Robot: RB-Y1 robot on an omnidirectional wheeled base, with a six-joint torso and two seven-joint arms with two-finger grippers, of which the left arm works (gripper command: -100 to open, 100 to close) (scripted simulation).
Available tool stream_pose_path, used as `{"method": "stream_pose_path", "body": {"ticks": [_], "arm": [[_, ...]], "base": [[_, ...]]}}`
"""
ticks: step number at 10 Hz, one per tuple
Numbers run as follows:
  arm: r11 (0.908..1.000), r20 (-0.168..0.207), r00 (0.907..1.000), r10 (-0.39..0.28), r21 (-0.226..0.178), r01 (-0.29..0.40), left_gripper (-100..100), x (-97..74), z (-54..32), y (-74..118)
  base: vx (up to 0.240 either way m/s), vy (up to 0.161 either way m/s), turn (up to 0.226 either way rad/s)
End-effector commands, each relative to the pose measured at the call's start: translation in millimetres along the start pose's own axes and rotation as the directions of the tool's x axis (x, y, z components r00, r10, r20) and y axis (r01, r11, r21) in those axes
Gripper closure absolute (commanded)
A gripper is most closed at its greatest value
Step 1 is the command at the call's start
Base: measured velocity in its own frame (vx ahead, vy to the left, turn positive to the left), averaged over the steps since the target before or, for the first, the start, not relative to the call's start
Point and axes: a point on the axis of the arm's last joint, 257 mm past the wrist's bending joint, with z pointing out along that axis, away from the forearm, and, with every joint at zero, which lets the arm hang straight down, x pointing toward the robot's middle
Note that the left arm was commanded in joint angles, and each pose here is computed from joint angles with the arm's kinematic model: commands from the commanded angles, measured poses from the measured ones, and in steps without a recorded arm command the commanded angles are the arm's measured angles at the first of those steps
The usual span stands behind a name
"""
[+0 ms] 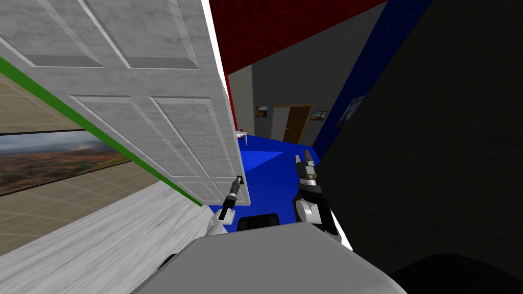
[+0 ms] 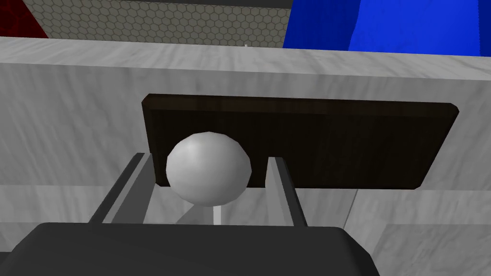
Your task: Push the door open
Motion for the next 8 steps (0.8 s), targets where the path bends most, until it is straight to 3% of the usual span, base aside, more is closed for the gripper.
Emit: {"method": "stream_pose_path", "body": {"ticks": [1,5,8], "arm": [[1.0000,0.001,1.0000,0.000,-0.002,0.000,100,-0.5,-0.1,0.5],[1.0000,0.001,1.0000,0.000,-0.002,0.000,100,-0.5,-0.1,0.5],[0.9999,0.038,0.9992,0.012,-0.010,-0.012,100,-21.4,-2.5,2.6]], "base": [[-0.035,0.000,-0.011],[-0.011,0.001,0.000],[0.158,-0.064,0.041]]}}
